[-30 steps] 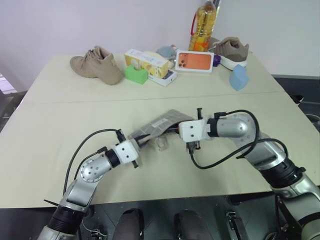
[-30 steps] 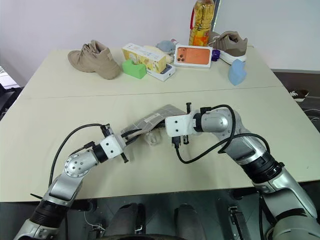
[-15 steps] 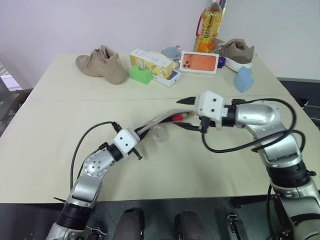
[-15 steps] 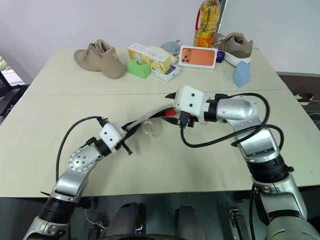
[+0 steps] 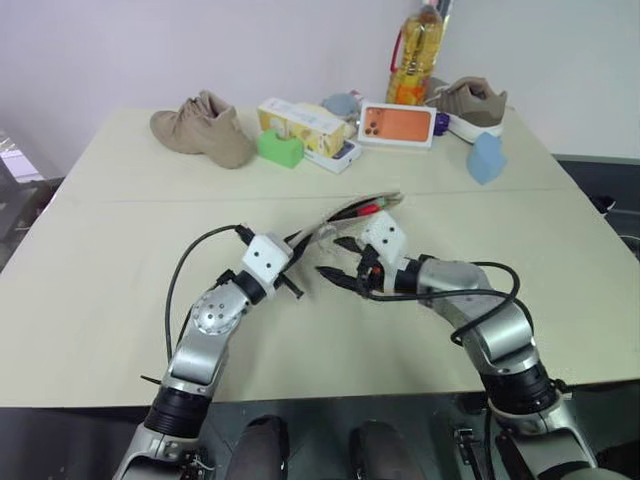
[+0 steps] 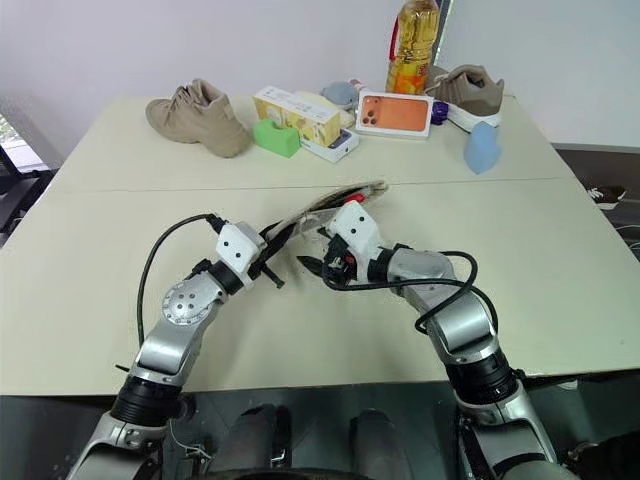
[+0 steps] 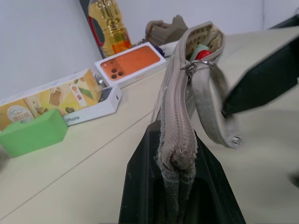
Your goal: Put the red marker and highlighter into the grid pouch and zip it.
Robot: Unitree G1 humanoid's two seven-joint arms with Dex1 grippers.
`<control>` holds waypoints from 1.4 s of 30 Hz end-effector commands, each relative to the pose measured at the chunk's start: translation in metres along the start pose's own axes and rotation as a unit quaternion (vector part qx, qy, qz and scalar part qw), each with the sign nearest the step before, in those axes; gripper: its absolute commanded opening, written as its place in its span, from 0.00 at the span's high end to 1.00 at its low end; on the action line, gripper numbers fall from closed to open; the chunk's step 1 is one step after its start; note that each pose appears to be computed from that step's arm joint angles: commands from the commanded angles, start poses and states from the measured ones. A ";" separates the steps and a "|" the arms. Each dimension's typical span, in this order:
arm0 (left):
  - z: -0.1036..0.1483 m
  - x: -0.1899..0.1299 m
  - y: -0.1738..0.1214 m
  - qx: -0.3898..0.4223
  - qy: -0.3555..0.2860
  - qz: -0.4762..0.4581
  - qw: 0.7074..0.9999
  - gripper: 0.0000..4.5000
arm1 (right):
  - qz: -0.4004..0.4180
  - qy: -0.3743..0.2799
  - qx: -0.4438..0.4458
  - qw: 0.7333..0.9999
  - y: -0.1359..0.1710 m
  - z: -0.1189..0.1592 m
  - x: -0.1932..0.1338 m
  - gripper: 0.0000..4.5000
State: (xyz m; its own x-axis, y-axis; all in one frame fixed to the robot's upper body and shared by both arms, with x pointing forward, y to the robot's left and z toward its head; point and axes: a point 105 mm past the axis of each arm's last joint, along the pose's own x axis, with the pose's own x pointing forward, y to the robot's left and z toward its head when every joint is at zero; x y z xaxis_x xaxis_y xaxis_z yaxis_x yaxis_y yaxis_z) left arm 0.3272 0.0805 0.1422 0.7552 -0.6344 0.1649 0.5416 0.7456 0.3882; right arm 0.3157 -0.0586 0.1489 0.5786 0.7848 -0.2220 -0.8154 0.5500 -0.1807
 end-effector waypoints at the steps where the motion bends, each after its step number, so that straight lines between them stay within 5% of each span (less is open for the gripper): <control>1: 0.012 0.001 -0.002 0.015 -0.026 -0.002 1.000 1.00 | -0.015 -0.020 -0.002 1.000 -0.005 0.009 -0.001 0.33; 4: 0.012 -0.001 -0.002 0.017 -0.025 -0.003 1.000 1.00 | -0.014 -0.021 0.004 1.000 -0.005 0.007 -0.001 0.53; 8: 0.011 -0.002 -0.001 0.021 -0.024 -0.001 1.000 1.00 | -0.023 -0.020 0.005 1.000 -0.011 0.008 -0.003 0.99; 27: 0.002 -0.018 0.019 0.042 -0.007 0.017 0.999 1.00 | -0.049 -0.028 -0.007 0.998 -0.036 0.015 -0.031 0.99; 30: 0.003 -0.018 0.017 0.041 -0.008 0.015 0.999 1.00 | -0.030 -0.032 0.007 0.999 -0.023 0.014 -0.025 0.80; 34: 0.005 -0.016 0.013 0.039 -0.011 0.010 0.999 1.00 | -0.028 -0.043 0.027 0.998 -0.012 0.014 -0.010 0.39; 42: 0.006 -0.013 0.005 0.039 -0.015 0.001 0.999 1.00 | -0.003 -0.049 0.068 0.996 0.008 0.014 0.011 0.39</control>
State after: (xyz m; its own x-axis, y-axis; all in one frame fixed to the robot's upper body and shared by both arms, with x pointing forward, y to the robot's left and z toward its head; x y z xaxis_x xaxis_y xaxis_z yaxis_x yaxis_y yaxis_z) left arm 0.3221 0.0973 0.1331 0.7680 -0.6248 0.1407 0.5204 0.7369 0.4315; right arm 0.3195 -0.0512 0.1478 0.6066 0.7775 -0.1659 -0.7926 0.6076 -0.0506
